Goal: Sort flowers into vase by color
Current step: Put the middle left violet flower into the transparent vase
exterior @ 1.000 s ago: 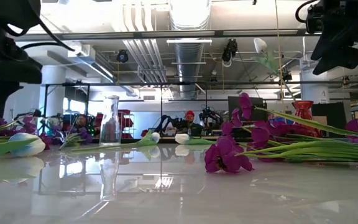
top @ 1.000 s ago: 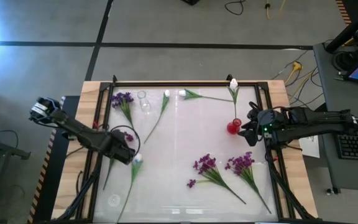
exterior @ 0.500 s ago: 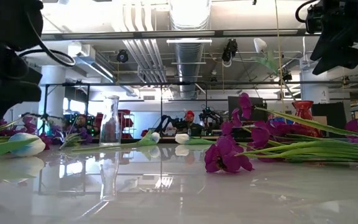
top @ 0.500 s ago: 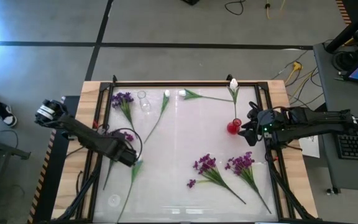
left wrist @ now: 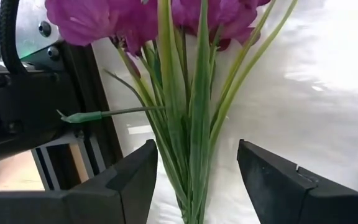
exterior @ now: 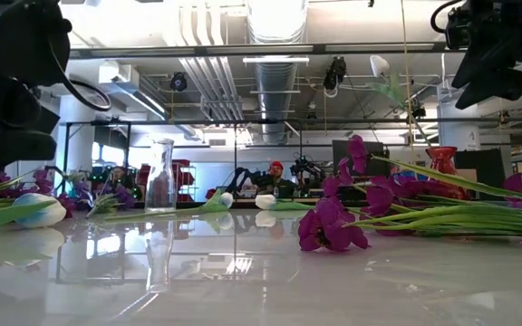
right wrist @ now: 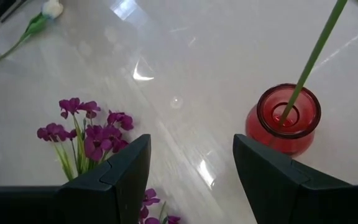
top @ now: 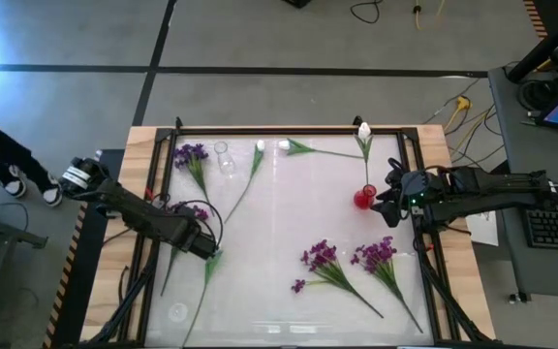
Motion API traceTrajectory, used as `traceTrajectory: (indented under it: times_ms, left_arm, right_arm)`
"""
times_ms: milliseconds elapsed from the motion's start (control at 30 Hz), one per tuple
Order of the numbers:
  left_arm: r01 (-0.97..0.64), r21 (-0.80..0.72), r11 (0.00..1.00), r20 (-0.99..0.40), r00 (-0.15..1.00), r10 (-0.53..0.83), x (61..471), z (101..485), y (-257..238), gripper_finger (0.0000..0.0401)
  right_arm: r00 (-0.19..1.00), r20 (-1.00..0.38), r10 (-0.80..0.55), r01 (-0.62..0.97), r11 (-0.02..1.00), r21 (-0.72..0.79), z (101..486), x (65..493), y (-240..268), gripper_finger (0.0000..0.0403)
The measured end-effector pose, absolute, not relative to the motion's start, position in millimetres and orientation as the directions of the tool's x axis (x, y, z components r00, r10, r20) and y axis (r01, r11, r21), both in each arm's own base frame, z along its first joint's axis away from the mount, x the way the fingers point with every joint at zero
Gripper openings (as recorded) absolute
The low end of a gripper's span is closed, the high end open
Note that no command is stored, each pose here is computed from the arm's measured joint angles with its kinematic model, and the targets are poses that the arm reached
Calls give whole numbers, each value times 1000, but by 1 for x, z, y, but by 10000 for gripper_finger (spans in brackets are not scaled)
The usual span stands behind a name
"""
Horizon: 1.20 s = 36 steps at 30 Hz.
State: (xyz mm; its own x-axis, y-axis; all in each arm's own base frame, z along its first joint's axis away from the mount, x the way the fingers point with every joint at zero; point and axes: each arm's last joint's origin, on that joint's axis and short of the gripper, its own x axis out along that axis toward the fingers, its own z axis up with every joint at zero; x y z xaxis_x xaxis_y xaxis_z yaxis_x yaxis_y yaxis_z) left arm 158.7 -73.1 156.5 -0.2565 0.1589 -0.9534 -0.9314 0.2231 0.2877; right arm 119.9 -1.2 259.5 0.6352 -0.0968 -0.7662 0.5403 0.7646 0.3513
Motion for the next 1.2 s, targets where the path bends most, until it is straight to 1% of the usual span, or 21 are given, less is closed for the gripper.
traceTrajectory:
  times_ms: [533, 667, 867, 1200]
  left_arm:
    - [-905, 376, 201, -920, -340, 193, 163, 141, -73, 210]
    - [-902, 382, 200, -918, -345, 196, 163, 139, -73, 203]
    - [-900, 376, 222, -922, -337, 193, 164, 139, -73, 171]
    - [-905, 349, 245, -933, -309, 186, 167, 139, -73, 93]
  right_arm:
    - [648, -755, -105, 536, 766, 354, 261, 121, -1, 219]
    - [648, -754, -106, 537, 766, 353, 261, 121, -1, 219]
    - [648, -754, -106, 537, 766, 353, 261, 121, -1, 219]
    - [646, -753, -121, 545, 765, 344, 261, 121, -2, 219]
